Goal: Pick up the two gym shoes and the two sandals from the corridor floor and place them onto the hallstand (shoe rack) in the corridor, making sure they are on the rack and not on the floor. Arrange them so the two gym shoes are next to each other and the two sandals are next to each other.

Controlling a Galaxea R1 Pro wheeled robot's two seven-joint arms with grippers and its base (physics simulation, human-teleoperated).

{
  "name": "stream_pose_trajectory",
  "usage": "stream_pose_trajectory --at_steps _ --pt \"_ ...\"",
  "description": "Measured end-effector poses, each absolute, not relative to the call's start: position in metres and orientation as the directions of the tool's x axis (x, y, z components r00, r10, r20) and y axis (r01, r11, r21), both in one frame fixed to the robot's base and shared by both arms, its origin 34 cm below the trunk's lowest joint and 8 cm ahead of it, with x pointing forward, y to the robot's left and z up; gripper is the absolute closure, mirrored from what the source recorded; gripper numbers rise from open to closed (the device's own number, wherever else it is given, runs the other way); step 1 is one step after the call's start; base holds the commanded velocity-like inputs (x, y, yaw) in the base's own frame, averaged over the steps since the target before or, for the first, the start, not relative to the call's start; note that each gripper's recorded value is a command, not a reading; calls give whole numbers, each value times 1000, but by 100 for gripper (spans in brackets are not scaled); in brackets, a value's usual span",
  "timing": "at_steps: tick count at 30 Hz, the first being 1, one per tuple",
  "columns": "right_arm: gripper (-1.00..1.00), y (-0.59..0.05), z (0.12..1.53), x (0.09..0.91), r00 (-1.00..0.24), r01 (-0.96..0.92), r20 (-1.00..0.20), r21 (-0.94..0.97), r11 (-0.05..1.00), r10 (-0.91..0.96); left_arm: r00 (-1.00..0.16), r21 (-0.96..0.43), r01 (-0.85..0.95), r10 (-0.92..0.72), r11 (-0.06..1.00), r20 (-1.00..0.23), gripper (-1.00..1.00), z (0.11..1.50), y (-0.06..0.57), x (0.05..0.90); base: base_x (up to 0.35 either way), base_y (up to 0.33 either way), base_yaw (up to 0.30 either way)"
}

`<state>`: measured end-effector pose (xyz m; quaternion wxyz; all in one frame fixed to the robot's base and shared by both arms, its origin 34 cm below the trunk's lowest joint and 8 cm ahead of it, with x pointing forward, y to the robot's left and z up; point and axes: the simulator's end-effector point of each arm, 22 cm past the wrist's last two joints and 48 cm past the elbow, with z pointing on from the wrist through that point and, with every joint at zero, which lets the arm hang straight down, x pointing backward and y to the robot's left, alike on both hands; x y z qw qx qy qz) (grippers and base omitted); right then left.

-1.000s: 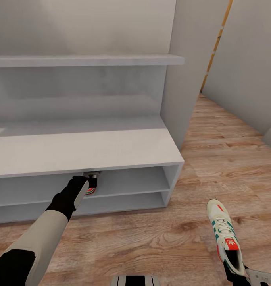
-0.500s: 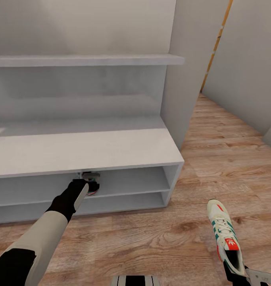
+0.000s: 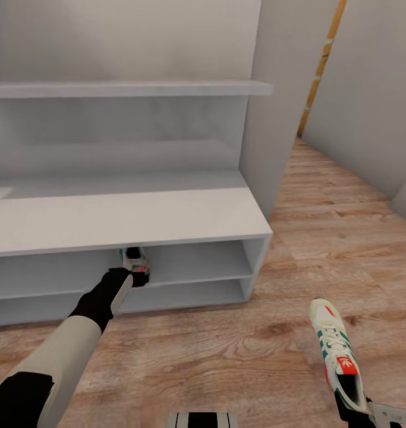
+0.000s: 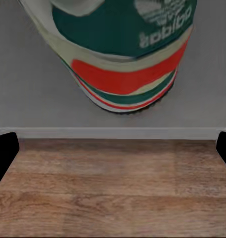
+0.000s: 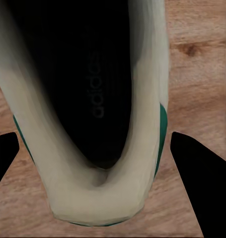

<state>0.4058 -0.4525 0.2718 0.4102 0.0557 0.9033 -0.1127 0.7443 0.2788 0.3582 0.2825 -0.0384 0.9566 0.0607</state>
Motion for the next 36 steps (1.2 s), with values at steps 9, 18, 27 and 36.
stream_pose_trajectory --at_steps 9,18,27,36 --pt "100 -452 272 406 -658 192 -753 -158 969 8 -838 95 -107 -39 990 -545 -100 358 279 744 -323 0 0" --pt "100 -453 272 406 -658 193 -753 -158 968 8 -831 93 -107 -38 990 -555 -100 352 281 740 -329 0 0" --pt "100 -452 271 406 -658 191 -753 -157 969 9 -811 98 -130 -49 987 -583 -100 283 295 664 -268 0 0" --pt "100 -449 269 405 -660 189 -752 -149 971 14 -789 41 -64 -25 997 -614 -100 224 321 554 -30 0 0"
